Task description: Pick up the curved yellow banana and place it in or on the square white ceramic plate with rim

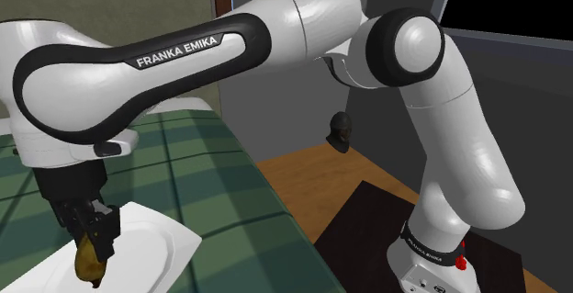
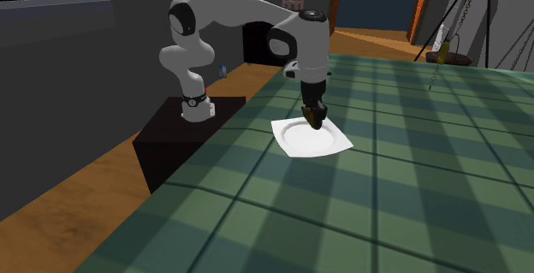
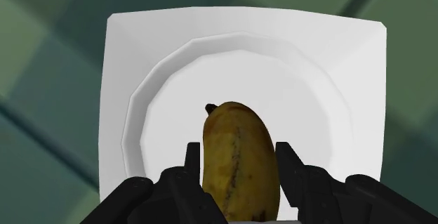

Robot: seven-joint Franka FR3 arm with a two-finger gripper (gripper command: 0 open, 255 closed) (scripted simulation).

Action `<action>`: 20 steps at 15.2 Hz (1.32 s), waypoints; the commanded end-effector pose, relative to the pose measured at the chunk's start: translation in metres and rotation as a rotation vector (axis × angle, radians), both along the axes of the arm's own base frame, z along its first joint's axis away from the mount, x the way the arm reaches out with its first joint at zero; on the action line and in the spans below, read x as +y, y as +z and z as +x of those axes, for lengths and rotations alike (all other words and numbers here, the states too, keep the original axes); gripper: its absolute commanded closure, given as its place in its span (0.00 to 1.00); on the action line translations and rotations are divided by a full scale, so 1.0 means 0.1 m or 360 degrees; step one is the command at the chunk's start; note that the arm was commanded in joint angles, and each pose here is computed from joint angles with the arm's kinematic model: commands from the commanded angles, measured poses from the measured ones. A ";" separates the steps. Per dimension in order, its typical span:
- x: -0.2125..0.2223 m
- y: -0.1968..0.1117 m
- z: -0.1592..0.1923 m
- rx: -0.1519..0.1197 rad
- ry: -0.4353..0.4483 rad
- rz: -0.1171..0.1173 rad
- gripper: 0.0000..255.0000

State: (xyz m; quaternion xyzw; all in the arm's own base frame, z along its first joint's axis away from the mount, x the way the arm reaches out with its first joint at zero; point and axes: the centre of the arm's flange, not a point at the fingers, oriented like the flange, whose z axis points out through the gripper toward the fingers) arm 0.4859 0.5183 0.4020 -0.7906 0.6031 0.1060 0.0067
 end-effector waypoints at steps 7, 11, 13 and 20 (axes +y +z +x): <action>0.01 -0.40 0.00 -0.0001 0.0000 0.0001 1.00; 0.01 -0.40 0.00 -0.0001 0.0000 0.0001 1.00; 0.01 -0.40 0.00 -0.0001 0.0000 0.0001 1.00; 0.01 -0.39 -0.01 -0.0001 0.0000 0.0000 0.00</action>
